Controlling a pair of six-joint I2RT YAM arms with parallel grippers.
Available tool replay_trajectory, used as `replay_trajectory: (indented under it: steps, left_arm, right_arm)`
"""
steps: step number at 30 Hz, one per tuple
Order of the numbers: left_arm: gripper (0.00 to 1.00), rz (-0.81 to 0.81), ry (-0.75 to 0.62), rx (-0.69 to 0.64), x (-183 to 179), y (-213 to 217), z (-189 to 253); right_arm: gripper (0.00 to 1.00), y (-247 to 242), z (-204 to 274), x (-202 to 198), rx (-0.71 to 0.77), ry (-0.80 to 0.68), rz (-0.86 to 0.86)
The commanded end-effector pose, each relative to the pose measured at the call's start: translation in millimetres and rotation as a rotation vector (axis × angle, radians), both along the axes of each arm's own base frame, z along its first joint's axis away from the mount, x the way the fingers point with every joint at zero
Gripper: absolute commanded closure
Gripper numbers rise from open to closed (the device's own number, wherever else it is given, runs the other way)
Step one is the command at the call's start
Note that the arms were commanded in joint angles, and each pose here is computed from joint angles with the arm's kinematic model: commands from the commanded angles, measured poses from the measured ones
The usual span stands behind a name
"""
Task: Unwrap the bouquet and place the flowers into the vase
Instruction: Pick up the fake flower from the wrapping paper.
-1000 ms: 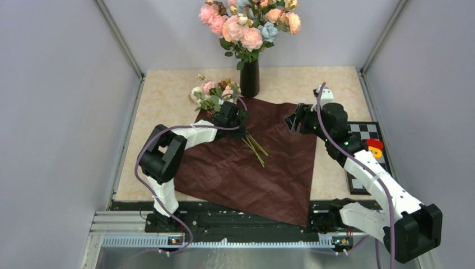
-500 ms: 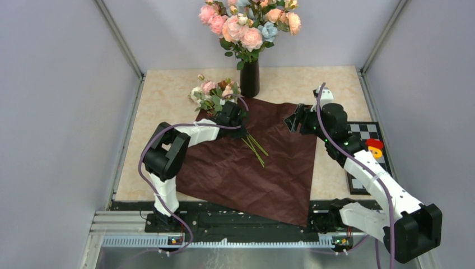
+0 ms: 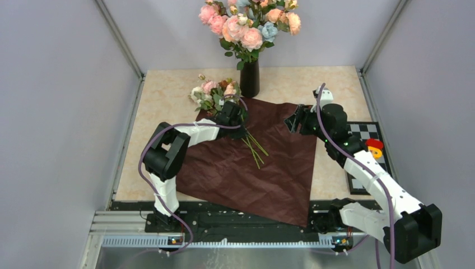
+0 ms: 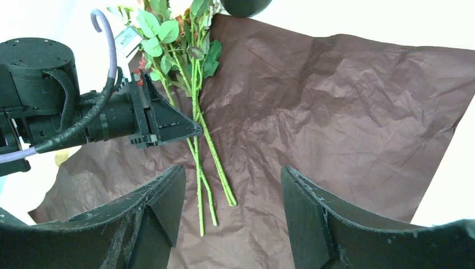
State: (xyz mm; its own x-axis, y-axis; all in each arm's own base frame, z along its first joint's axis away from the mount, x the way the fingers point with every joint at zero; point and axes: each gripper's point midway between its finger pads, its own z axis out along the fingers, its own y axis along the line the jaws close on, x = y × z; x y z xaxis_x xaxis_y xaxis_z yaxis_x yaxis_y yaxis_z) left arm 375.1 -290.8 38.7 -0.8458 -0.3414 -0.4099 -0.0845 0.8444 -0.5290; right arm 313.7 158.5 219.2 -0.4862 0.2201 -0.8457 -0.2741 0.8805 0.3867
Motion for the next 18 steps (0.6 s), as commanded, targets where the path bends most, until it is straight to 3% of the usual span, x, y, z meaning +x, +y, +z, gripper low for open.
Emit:
replay_trajectory:
  steps: [1,10,18]
  left_arm:
    - [1.00,0.021,-0.063,-0.048,8,-4,25]
    - [1.00,0.057,-0.272,-0.222,5,-1,91]
    - [1.00,0.055,-0.379,-0.311,-9,6,122]
  right_arm:
    - [0.36,-4,11,-1,0.019,-0.035,-0.013]
    - [0.36,-6,16,-2,0.020,-0.044,-0.021]
    - [0.36,-5,18,-2,0.030,-0.047,-0.023]
